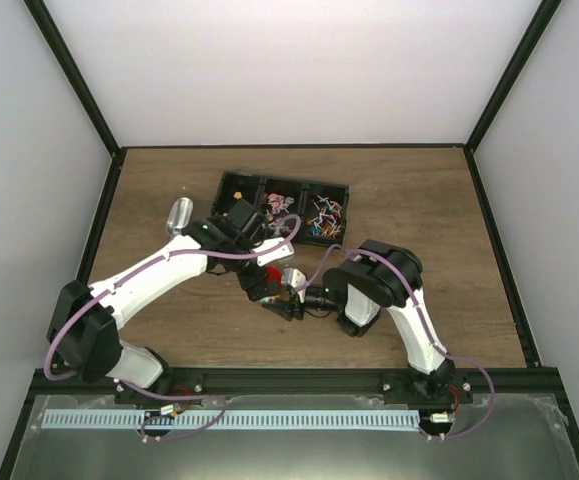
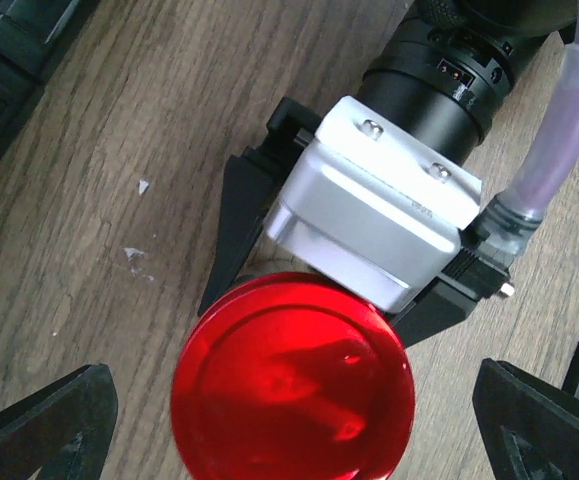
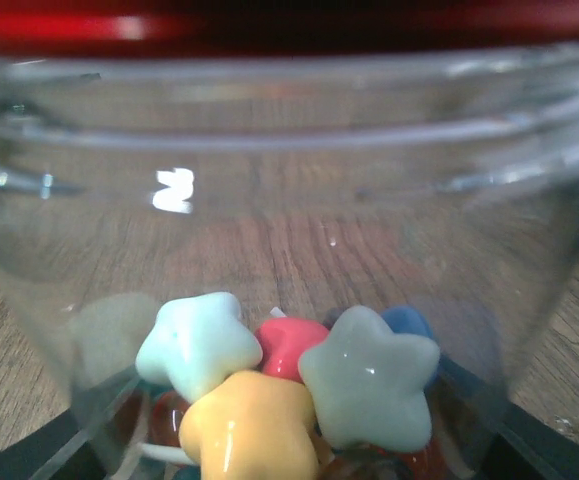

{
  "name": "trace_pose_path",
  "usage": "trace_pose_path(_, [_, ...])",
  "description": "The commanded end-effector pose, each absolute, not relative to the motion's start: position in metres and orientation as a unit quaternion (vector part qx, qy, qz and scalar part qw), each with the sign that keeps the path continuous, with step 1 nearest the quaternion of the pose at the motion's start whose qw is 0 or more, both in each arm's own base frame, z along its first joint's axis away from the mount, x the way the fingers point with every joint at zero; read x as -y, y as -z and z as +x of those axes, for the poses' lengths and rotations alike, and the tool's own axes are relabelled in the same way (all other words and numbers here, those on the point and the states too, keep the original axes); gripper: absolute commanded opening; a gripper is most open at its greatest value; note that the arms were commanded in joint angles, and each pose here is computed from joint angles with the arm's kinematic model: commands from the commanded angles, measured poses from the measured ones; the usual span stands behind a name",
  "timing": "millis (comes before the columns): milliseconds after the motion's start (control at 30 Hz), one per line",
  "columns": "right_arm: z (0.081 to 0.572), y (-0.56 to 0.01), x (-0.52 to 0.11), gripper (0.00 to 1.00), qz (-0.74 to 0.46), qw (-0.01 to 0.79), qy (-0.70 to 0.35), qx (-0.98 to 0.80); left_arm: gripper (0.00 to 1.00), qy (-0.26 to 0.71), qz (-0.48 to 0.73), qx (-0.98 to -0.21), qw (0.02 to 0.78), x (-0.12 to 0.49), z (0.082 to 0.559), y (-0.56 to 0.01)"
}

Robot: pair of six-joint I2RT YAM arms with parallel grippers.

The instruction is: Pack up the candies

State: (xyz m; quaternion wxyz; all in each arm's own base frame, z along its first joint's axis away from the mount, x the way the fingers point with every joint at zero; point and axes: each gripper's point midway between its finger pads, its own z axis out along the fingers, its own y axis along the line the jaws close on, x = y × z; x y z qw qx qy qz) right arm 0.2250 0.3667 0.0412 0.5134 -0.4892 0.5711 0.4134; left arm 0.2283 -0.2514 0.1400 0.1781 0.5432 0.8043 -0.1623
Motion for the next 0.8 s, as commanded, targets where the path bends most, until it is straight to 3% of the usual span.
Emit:
trace_pose_path(0, [0.225,-0.087,-0.366,0.45,-0.476,0.600,-0.407,-0.498,0.98,0.150,0.535,-0.810,0.190,0.257,0.227,-0.135])
trace_pose_path(233, [0.225,-0.088,-0.366,0.45,-0.476,0.601,-0.406,-0.498,0.88,0.120,0.535,-0.817,0.180,0.250,0.232,-0.122])
trace_pose_path(433, [0.224,-0.089,-0.366,0.45,-0.477,0.601,-0.407,-0.495,0.65,0.129,0.548,-0.806,0.184,0.251,0.229,-0.124])
trace_pose_path(600, [0.218,-0.090,-0.366,0.45,-0.485,0.596,-0.416,-0.486,0.61,0.126,0.610,-0.768,0.149,0.246,0.216,-0.111])
trace_pose_path(767, [0.206,-0.090,-0.367,0.44,-0.507,0.586,-0.430,-0.464,0.61,0.115,0.739,-0.658,0.089,0.228,0.197,-0.102])
